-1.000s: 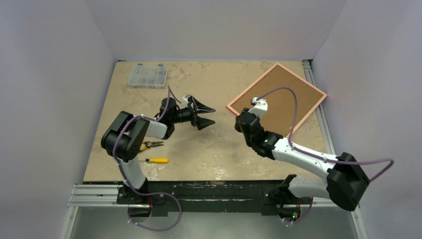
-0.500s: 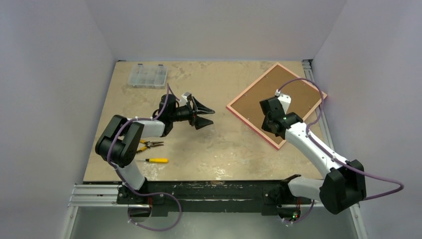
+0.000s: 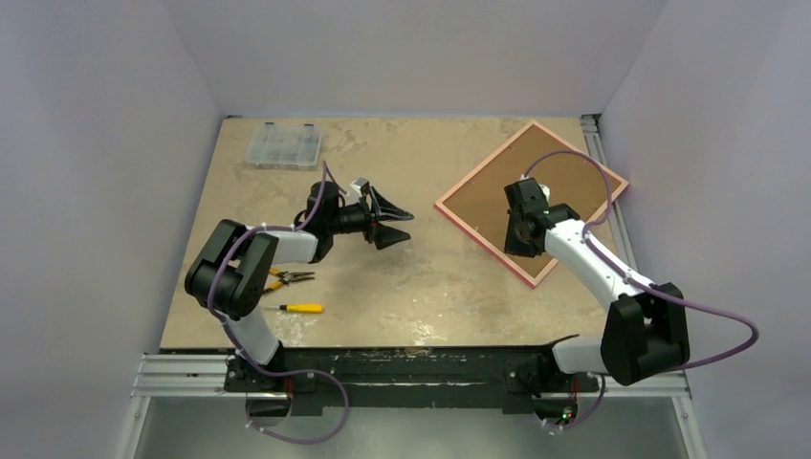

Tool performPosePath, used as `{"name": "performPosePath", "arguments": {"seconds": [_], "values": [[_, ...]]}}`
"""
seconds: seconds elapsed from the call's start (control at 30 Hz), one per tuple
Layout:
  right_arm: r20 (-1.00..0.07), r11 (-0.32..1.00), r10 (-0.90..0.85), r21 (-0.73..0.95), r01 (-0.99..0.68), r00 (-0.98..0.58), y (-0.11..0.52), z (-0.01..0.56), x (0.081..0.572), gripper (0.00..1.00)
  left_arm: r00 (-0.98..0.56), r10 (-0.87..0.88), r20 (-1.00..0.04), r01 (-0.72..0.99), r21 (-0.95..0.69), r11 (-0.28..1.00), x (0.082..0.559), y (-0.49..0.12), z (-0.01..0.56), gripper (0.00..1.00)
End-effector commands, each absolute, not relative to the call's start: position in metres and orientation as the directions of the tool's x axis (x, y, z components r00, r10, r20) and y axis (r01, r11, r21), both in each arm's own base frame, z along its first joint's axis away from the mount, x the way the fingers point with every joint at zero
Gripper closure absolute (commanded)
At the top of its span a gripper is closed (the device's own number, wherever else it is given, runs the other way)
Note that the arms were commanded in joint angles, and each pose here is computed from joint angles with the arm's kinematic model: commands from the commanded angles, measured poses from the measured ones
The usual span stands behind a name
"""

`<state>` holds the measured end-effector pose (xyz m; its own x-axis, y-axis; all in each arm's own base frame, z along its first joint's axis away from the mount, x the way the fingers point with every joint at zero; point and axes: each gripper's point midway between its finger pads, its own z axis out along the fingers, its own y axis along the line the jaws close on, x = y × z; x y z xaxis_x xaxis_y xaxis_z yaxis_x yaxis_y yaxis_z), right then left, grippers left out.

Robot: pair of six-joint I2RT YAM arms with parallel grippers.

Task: Take the photo out of the frame

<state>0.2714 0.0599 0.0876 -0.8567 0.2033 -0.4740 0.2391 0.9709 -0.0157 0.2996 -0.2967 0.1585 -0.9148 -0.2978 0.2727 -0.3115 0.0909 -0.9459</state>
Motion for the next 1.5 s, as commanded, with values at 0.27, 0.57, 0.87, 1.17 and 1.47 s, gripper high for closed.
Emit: {"name": "performPosePath", "arguments": {"seconds": [0.27,0.57,0.87,1.17,1.47], "values": [[-0.42,0.986,0.103,0.16,0.038,-0.902,0.102,0.095,0.271,1.0,-0.936,-0.267,0.23,-0.253,-0.966,0.057,0.302,-0.302,0.176,0.44],[-0.378,0.963,0.033,0.259,-0.072,-0.925,0.14,0.086,0.245,1.0,-0.936,-0.274,0.22,-0.252,-0.964,0.086,0.301,-0.302,0.169,0.44],[-0.391,0.938,-0.04,0.303,-0.169,-0.919,0.196,0.085,0.219,1.0,-0.943,-0.292,0.16,-0.266,-0.89,0.371,0.296,-0.295,0.131,0.43],[-0.52,0.991,0.131,0.062,0.116,-0.844,0.122,0.107,0.231,1.0,-0.967,-0.202,0.154,-0.242,-0.803,0.545,0.264,-0.315,0.097,0.42],[-0.477,0.983,0.163,0.004,0.184,-0.863,0.094,0.101,0.223,1.0,-0.984,-0.039,0.175,-0.162,-0.773,0.614,0.218,-0.356,0.073,0.53]]}}
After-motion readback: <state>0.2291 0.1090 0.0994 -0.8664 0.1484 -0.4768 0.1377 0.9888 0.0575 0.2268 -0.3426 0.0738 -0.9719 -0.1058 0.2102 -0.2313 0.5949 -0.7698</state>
